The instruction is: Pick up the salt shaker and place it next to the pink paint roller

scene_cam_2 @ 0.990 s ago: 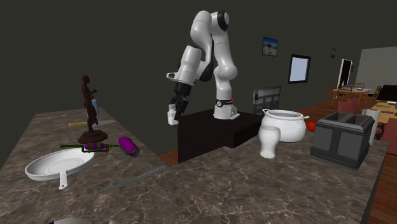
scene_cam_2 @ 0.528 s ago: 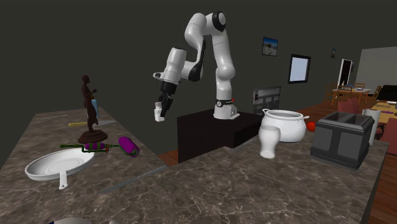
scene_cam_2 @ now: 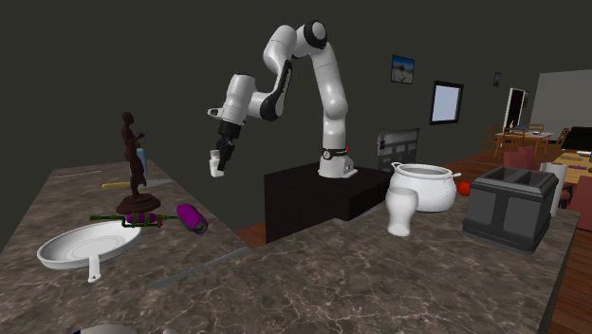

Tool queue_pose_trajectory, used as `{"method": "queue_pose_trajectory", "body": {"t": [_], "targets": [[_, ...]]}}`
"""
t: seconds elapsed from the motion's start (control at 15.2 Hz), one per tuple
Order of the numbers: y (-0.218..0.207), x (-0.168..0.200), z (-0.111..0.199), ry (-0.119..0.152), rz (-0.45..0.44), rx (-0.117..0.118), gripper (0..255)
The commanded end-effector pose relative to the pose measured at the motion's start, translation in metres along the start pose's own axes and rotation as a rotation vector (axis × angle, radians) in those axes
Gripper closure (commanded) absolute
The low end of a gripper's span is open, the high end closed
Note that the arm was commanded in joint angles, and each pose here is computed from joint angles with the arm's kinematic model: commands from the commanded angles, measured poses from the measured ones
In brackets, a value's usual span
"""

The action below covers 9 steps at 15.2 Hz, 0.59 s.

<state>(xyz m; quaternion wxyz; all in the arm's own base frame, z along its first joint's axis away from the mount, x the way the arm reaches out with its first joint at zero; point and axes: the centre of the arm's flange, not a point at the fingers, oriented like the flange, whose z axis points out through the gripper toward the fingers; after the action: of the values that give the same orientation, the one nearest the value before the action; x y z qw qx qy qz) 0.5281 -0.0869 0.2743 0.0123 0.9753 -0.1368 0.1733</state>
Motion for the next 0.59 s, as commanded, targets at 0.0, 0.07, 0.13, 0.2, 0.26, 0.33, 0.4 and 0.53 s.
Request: {"method": "queue_pose_trajectory", "body": {"t": [0.0,0.07,0.13,0.2,0.26,0.33,0.4,0.53], "targets": [[0.022,0.015,0.002,0.000,-0.002,0.000,255],[0.033,0.020,0.004,0.000,-0.002,0.000,255],[0.045,0.026,0.006,0.000,-0.002,0.000,255],[0.057,0.032,0.007,0.000,-0.002,0.000,255],[0.069,0.037,0.009,0.000,-0.002,0.000,255],[0.080,0.043,0.011,0.000,-0.002,0.000,255],[0.092,0.049,0.013,0.000,-0.002,0.000,255],[0.112,0.057,0.021,0.000,-0.002,0.000,255]]}}
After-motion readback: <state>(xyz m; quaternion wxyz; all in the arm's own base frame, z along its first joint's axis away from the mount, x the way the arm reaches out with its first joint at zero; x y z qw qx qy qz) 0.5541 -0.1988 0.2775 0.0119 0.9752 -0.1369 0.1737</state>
